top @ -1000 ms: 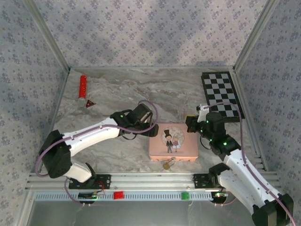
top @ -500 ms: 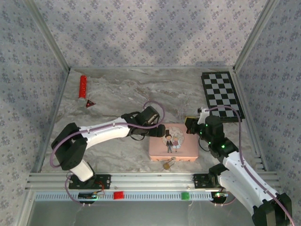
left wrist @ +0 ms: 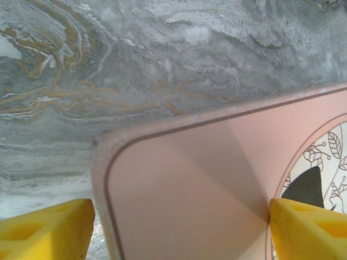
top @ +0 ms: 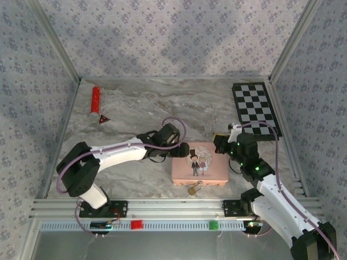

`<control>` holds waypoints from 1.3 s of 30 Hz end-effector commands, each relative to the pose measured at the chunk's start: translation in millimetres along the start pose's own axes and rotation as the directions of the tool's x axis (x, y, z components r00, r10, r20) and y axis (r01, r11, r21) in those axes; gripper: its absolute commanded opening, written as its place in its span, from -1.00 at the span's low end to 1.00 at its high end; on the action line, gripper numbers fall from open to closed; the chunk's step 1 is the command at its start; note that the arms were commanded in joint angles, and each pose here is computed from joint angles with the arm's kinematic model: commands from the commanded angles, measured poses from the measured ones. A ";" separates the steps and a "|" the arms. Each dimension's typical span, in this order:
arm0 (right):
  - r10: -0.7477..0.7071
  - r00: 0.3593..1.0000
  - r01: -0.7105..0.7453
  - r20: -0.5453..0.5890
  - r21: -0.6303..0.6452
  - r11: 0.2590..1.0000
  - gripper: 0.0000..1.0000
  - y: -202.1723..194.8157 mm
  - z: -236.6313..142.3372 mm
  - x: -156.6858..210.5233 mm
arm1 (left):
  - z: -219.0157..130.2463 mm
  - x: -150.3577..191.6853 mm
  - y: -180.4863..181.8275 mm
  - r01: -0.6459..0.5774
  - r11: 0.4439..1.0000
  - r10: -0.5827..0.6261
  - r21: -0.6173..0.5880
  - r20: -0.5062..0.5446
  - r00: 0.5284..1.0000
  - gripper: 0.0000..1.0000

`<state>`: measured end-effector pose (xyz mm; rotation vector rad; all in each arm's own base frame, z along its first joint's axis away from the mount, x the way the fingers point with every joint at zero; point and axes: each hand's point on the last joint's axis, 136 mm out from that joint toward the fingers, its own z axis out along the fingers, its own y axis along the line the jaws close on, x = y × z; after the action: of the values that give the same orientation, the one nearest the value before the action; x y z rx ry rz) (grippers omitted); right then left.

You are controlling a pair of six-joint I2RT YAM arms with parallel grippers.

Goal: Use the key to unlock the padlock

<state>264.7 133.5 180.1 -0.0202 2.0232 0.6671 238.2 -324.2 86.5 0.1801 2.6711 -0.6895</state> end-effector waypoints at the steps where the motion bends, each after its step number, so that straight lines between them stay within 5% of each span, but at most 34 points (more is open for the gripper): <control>1: 0.011 1.000 -0.011 0.026 0.014 1.000 -1.00 -1.6 0.2 -8.2 | 7.7 4.8 83.1 0.067 0.962 -0.061 -0.265 0.030 0.998 0.64; 15: 0.030 0.998 -0.030 -0.047 0.002 1.000 -1.00 2.2 6.8 5.9 | -19.3 -26.4 163.3 0.203 0.925 -0.156 -0.322 0.165 0.974 0.61; 25: 0.006 0.995 -0.011 -0.102 -0.050 0.999 -1.00 23.4 15.4 20.8 | -46.4 -67.2 226.6 0.364 0.870 -0.248 -0.332 0.344 0.906 0.61; 33: -0.061 0.985 0.044 -0.159 -0.108 0.993 -1.00 45.7 21.8 36.9 | -94.8 -84.8 215.4 0.350 0.894 -0.224 -0.278 0.398 0.889 0.71; 39: -0.099 0.980 0.076 -0.170 -0.138 0.987 -1.00 54.3 22.7 44.0 | -146.2 -56.3 197.4 0.347 0.915 -0.256 -0.204 0.372 0.892 0.73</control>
<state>238.5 195.4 142.3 -0.2279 2.1889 0.7665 317.8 -82.2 135.7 -0.4593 2.3654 -0.3752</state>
